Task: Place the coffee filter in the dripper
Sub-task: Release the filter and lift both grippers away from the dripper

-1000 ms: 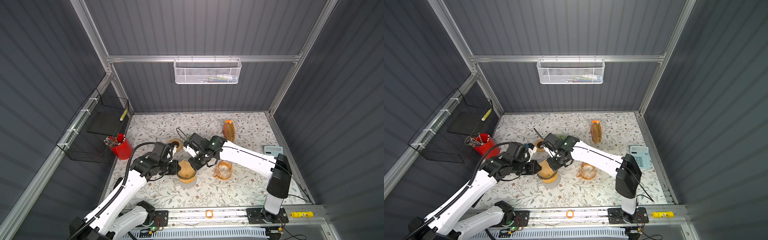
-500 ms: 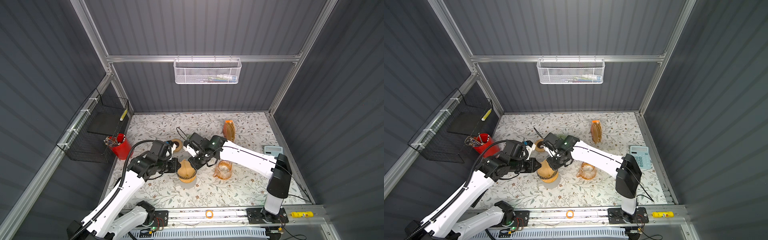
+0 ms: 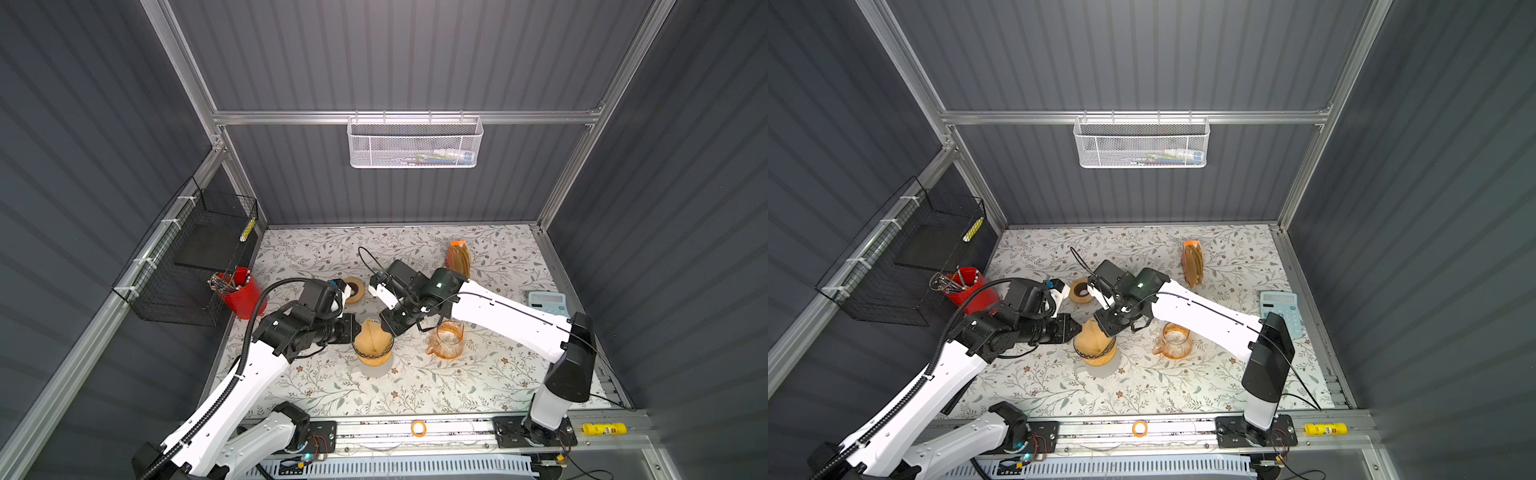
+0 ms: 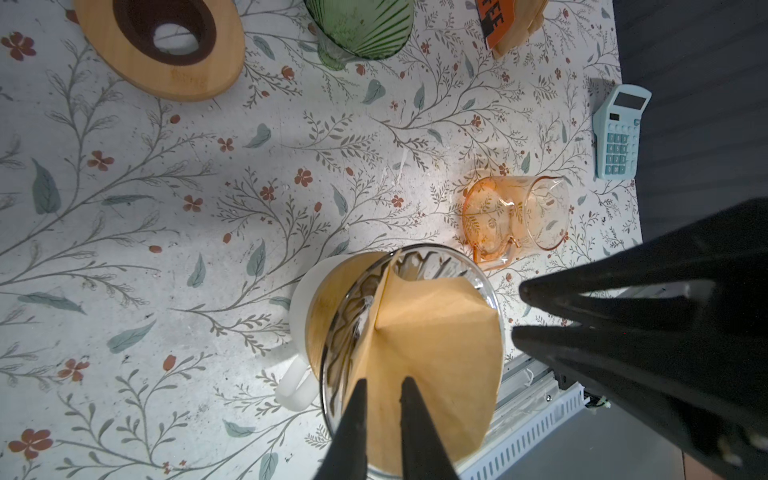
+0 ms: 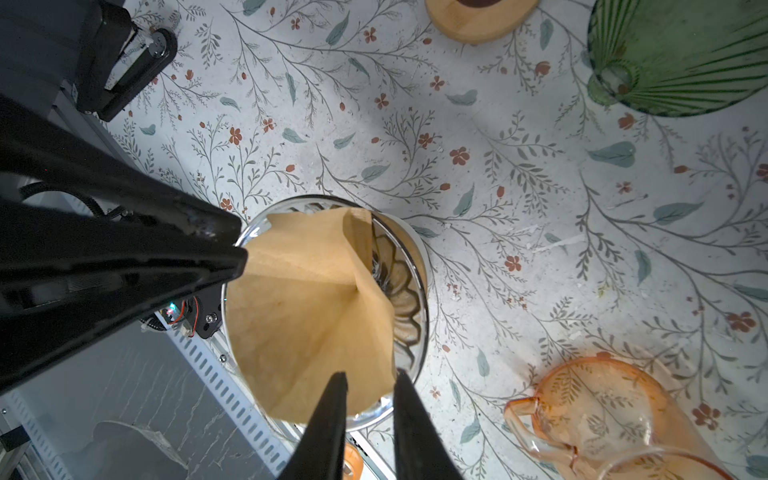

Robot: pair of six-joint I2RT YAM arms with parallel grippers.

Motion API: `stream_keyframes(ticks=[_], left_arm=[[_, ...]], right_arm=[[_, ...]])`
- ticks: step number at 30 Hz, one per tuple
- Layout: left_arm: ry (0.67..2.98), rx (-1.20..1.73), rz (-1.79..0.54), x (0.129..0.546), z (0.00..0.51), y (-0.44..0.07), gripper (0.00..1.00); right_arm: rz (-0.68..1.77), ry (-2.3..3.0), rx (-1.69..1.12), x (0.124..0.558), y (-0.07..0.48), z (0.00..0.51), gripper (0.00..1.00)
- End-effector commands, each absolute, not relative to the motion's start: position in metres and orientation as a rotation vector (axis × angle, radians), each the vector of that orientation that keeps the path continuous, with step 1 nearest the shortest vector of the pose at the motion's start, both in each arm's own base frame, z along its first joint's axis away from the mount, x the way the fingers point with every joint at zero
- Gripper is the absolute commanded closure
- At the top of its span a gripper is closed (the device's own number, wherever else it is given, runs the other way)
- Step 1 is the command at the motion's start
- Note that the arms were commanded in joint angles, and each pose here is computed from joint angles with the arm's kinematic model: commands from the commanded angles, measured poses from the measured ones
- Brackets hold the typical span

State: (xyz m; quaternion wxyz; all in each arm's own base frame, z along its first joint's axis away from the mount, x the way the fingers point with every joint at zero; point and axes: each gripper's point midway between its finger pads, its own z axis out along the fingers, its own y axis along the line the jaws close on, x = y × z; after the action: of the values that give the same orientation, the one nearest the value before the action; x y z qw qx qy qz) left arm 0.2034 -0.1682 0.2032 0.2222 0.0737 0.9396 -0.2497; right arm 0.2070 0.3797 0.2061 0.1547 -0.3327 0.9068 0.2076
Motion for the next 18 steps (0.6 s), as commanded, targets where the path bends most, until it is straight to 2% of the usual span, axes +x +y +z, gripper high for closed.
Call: stream_keyframes(ticks=[1,7,9,18], left_arm=[[2.549,0.156,-0.629,0.213,0.221,-0.161,0.81],[2.46,0.104,-0.505,0.237,0.239,-0.149,0.73],[2.443,0.111,-0.509,0.245,0.244,-0.154,0.68],[2.372,0.144,-0.558,0.272,0.253,-0.174,0.49]], right_arm=[[0.634,2.54,-0.851,0.214,0.37,0.232,0.75],[0.568,2.526,-0.61,0.23,0.325,0.232,0.72],[0.531,2.531,-0.516,0.234,0.305,0.226,0.67],[0.394,2.644,-0.107,0.221,0.248,0.151,0.61]])
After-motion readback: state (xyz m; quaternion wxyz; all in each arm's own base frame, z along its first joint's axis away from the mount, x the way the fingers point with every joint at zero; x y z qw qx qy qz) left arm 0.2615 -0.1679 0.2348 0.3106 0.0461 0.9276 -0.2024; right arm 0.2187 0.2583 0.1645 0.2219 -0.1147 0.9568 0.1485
